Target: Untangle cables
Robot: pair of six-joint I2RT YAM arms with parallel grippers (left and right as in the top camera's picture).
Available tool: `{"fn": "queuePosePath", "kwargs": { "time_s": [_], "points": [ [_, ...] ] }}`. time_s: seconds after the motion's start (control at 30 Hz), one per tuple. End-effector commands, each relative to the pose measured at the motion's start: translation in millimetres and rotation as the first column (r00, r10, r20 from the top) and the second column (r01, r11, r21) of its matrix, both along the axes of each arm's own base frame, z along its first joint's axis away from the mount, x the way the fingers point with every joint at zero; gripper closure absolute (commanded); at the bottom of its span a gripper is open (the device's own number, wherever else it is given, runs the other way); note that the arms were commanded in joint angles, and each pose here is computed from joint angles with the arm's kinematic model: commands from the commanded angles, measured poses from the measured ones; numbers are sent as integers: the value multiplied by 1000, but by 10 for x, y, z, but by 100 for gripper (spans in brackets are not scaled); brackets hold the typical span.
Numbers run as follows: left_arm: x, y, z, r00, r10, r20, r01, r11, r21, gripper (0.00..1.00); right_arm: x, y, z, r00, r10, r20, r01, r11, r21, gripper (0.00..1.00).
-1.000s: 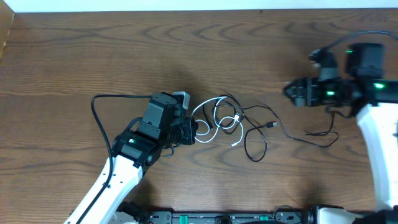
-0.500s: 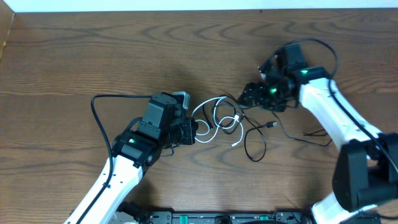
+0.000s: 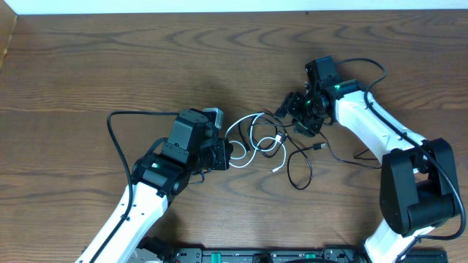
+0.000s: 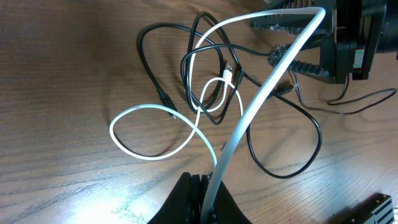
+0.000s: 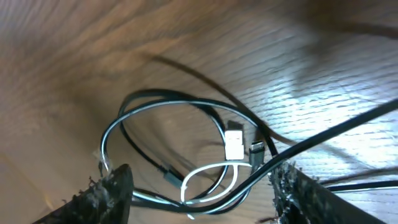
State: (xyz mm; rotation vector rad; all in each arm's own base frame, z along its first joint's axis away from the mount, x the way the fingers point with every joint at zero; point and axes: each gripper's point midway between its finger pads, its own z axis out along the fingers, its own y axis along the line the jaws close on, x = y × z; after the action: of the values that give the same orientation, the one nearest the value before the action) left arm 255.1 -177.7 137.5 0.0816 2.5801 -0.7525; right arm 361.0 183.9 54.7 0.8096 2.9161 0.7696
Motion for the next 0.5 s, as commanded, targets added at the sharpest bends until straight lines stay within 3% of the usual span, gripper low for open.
{"fn": "queuePosePath", "kwargs": {
  "time_s": [0.0, 0.07, 0.37, 0.4, 0.47],
  "points": [
    [9, 5, 4, 1000, -6, 10, 6, 1000, 13, 93, -4, -25, -86, 996, -81, -35, 80, 996, -35, 41],
    [9, 6, 4, 1000, -6, 9, 6, 1000, 13, 93, 5, -38, -99, 995, -93, -28, 91, 994, -56, 46],
    [9, 5, 4, 1000, -6, 9, 6, 1000, 13, 93, -85, 59, -225, 997, -80, 6, 80, 986, -149, 53],
    [9, 6, 3, 1000, -6, 9, 6, 1000, 13, 93, -87, 57, -240, 997, -78, 14, 79, 984, -161, 55],
    [8, 5, 3, 1000, -6, 9, 6, 1000, 13, 93, -79, 11, -263, 996, -80, 32, 85, 976, -201, 71]
  ]
}}
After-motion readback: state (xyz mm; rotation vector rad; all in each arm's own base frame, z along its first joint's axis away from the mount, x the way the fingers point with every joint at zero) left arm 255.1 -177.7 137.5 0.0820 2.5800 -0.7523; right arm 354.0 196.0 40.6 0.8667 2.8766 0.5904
